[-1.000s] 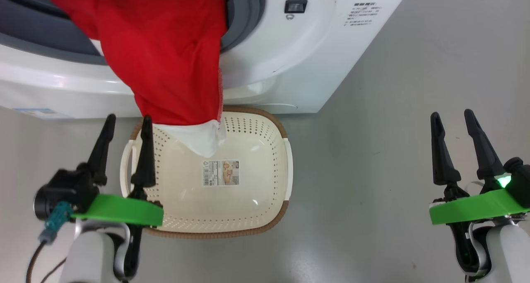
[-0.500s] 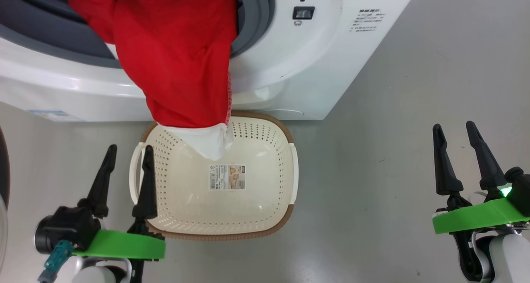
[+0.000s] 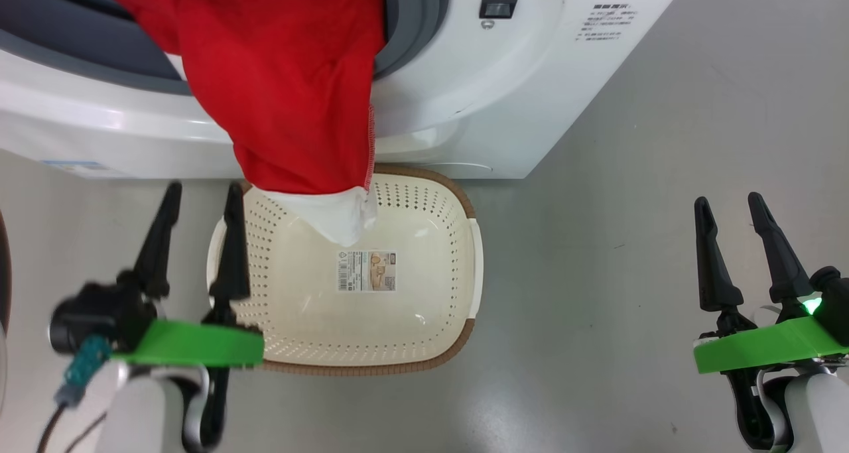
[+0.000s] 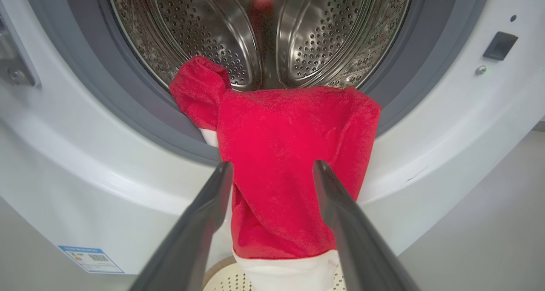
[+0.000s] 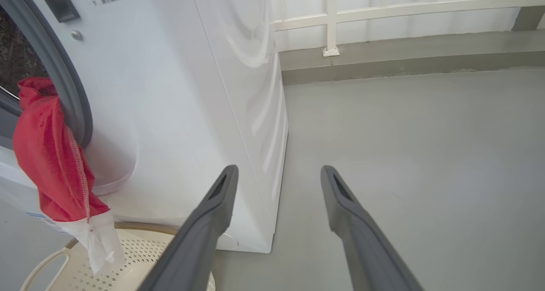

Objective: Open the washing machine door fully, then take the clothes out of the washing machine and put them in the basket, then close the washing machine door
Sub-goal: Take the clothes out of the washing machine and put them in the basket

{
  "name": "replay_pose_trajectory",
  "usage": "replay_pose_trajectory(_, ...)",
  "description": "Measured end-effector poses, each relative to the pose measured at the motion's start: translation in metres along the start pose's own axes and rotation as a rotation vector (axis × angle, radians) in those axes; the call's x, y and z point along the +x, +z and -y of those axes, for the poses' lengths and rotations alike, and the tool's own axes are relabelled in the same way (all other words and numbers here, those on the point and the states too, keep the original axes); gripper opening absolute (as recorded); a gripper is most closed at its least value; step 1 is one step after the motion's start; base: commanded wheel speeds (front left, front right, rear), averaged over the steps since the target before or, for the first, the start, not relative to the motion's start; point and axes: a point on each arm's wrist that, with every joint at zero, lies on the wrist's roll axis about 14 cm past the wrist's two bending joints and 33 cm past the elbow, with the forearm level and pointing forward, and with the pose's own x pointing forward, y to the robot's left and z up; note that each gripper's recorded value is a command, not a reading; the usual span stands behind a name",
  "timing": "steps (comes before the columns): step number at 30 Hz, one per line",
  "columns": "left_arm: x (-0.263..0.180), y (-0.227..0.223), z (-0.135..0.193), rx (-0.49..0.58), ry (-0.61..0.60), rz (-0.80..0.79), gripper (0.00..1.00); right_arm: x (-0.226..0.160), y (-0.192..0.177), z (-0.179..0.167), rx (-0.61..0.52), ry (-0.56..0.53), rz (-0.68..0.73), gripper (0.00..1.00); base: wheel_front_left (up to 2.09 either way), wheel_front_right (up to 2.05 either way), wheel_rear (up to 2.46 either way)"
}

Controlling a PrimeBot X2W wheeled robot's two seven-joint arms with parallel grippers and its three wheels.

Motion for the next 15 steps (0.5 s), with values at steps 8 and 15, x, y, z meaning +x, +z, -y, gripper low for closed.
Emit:
replay_pose_trajectory(8, 0.05, 0.028, 0.016, 0.037, -0.069, 0.074, 1.0, 0.004, -0.005, -0.002, 0.002, 0.006, -0.009, 1.0, 0.0, 0.0, 0.0)
replay_pose_trajectory(15, 0.097, 0.015, 0.031, 0.103, -0.142, -0.057, 1.0, 0.014, -0.006, -0.006, 0.004, 0.019, -0.005, 1.0, 0.0, 0.0, 0.0)
